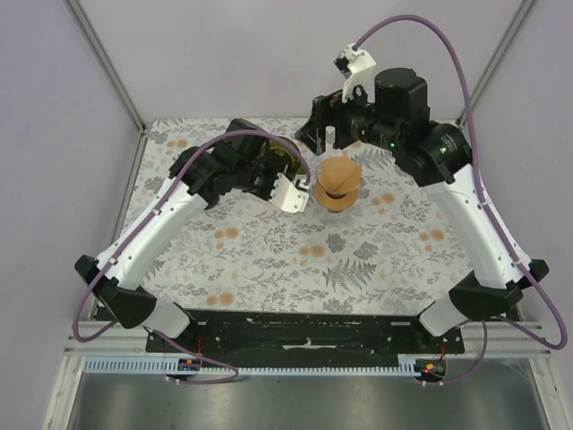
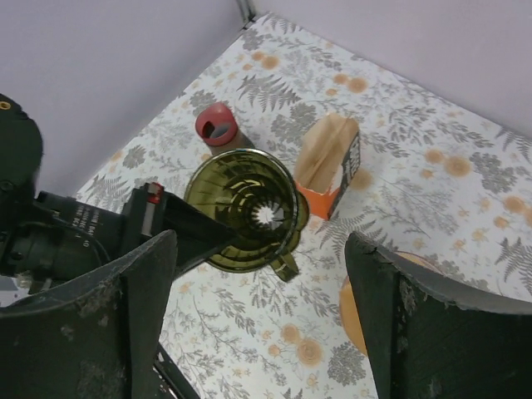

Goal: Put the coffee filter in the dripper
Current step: Move the coffee server to the center of the board.

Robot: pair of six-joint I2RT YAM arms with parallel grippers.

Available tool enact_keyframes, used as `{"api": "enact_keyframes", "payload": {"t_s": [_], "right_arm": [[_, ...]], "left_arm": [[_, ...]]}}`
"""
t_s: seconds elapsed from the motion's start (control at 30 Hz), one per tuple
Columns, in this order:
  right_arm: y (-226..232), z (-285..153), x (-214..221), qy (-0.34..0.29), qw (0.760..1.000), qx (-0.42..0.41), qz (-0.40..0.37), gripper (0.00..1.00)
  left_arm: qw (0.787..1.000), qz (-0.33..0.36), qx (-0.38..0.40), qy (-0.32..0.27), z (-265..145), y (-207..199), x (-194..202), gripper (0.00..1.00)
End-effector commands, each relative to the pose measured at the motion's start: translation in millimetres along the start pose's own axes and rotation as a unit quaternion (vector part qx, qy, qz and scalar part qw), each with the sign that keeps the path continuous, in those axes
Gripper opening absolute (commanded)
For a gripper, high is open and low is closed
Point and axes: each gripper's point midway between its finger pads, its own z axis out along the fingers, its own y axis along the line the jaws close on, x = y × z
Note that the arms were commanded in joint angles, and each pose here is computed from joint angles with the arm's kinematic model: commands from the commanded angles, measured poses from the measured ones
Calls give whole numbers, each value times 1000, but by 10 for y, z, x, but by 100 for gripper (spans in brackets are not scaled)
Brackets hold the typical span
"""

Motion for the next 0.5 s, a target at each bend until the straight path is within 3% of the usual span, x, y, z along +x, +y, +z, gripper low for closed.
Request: {"api": "enact_keyframes", "payload": {"t_s": [0.0, 0.13, 0.27, 0.47], "right_arm": [[120, 237, 30, 4, 1000, 4, -7, 89], [258, 554, 292, 46, 999, -22, -12, 86], [146, 766, 483, 80, 997, 12, -20, 78], [158, 887, 661, 102, 994, -1, -29, 40]], "left_arm": [[997, 36, -70, 5, -345, 207, -115, 2], [997, 29, -69, -3, -365, 159, -165, 2], [997, 32, -75, -5, -399, 133, -193, 2], [996, 31, -84, -11, -415, 110, -221, 2]]}}
